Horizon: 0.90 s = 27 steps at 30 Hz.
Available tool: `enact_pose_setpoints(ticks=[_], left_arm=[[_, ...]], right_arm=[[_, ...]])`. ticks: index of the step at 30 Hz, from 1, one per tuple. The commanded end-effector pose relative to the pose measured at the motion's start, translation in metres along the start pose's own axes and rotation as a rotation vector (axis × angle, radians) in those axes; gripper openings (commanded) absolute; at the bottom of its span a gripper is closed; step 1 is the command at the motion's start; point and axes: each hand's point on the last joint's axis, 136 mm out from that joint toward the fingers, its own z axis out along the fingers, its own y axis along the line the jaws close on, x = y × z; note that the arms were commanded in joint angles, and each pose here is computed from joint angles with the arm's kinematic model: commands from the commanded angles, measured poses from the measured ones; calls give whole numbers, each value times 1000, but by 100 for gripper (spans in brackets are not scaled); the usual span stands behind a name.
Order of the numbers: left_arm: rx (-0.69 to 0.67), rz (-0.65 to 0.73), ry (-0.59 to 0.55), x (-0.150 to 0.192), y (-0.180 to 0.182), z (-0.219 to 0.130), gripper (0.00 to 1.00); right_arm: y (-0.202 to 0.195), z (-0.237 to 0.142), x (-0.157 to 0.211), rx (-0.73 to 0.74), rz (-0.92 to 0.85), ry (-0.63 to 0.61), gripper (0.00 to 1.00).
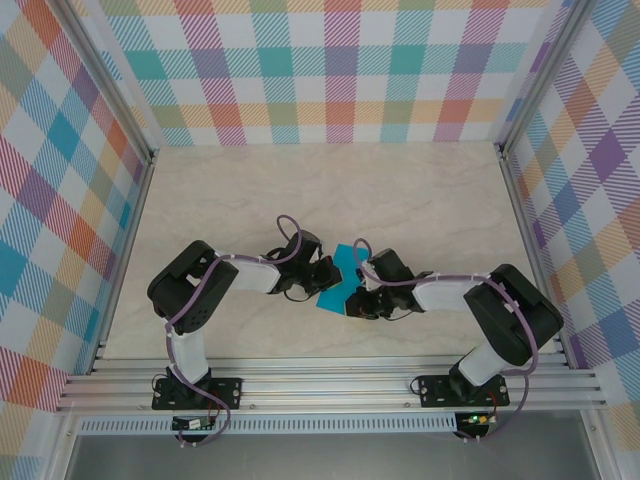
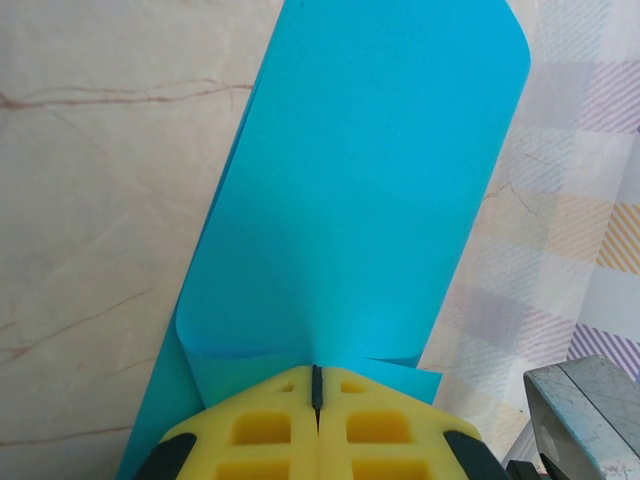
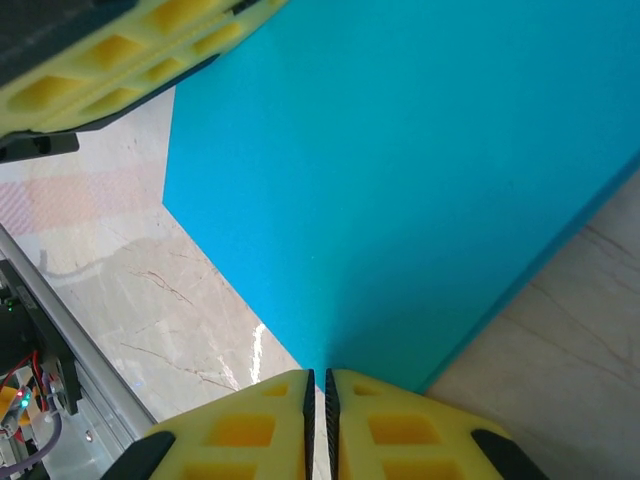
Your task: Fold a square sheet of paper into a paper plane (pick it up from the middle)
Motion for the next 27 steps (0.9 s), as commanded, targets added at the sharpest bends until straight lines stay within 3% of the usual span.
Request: enact_pose_setpoints(ticks=[1,8,15,22,27], left_arm=[[-113,-35,39,13,39,7,0],[-107,-33,41,13,38,7,0],[-101,-29,41,13,36,6,0],[-92,-28,38,12,32,7,0],[-89,-23,42,12,31,7,0]], right_arm=[[-18,-1,26,32,79,66,15],[-20,-12,29,59,72,51,15],[13,-34,-7,20,49,-86,16],[30,-17,-33,-41,87,-84,15],[11,-7,-30,36,99,-48,14]])
